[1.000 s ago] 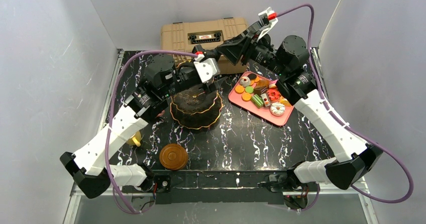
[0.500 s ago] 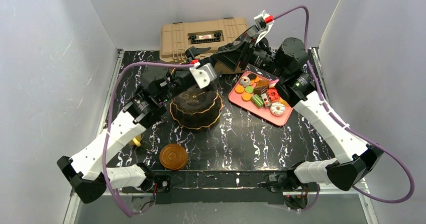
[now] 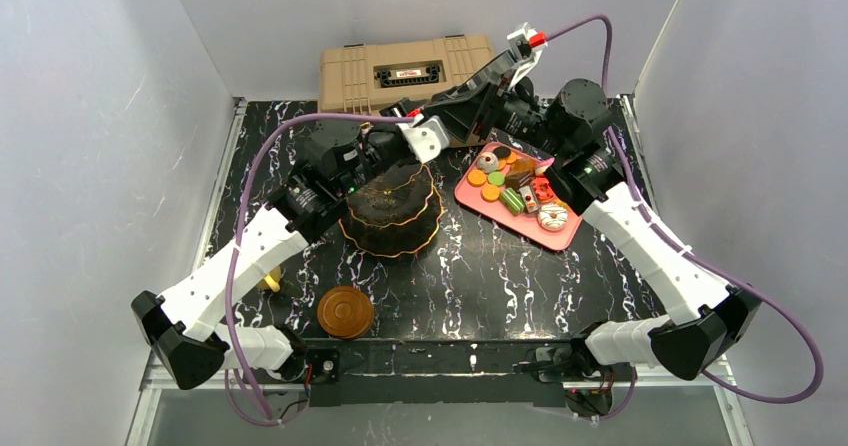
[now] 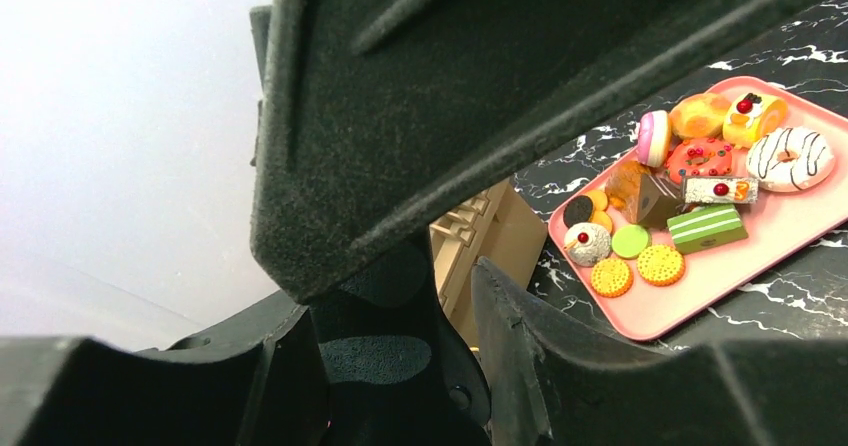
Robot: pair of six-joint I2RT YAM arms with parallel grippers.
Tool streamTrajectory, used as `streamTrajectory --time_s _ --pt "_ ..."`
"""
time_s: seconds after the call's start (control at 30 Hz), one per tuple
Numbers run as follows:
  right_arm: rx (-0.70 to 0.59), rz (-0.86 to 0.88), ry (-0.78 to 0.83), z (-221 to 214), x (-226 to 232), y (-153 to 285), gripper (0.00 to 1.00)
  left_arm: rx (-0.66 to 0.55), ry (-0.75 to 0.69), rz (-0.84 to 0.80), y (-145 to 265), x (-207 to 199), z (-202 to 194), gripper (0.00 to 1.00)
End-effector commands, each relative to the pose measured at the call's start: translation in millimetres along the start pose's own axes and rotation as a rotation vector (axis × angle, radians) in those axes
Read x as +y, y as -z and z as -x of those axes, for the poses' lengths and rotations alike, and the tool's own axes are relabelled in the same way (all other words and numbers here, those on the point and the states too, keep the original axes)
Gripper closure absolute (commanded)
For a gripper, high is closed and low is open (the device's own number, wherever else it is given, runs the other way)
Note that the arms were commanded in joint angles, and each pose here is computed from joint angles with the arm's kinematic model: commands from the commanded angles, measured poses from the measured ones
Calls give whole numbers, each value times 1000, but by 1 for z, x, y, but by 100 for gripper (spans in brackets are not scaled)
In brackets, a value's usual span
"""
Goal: Serve the afternoon tea
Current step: Pick up the clamp from the tray, then pick up the desert from the tray.
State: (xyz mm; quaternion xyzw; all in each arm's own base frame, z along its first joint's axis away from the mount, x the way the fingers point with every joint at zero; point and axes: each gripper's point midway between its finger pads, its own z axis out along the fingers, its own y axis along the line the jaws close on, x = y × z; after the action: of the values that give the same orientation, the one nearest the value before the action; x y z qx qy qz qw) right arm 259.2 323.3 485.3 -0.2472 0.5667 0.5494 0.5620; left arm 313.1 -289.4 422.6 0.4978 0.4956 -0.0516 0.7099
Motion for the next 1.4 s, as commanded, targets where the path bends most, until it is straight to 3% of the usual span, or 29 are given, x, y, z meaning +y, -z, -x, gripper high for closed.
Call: streamTrajectory --time_s 0.0,0.17,0.27,0.4,0.53,0.83,0.9,1.0,1.07,1.1,1.17,1.37 --pt "-86 28 -11 22 15 4 50 -37 -27 74 9 23 19 76" --pt "-82 26 -42 20 16 5 41 -40 -63 72 10 21 17 93" --pt "-77 9 -67 20 14 6 34 -52 -102 79 10 22 17 97" --pt "-67 -9 -94 19 12 5 32 -64 -136 87 10 22 16 100" --pt "-51 -27 -115 16 7 3 34 -76 -171 81 12 19 17 100" --pt "-118 -39 -133 26 3 0 50 -99 -167 53 16 8 18 100" --pt "-114 -42 -135 24 1 -1 52 -112 -148 40 17 5 19 91" --pt "-109 -53 -140 19 -2 -1 53 -135 -124 3 20 -4 22 40" --pt "-105 -76 -125 17 -6 1 53 -144 -94 -19 24 -9 24 17" --pt "-97 -97 -118 15 -9 3 53 -139 -71 -25 26 -9 25 10" --pt "-91 -144 -82 14 -15 9 53 -99 -4 -44 31 -9 24 2" --pt "-45 -367 56 2 -49 40 50 -19 153 -38 57 3 33 2"
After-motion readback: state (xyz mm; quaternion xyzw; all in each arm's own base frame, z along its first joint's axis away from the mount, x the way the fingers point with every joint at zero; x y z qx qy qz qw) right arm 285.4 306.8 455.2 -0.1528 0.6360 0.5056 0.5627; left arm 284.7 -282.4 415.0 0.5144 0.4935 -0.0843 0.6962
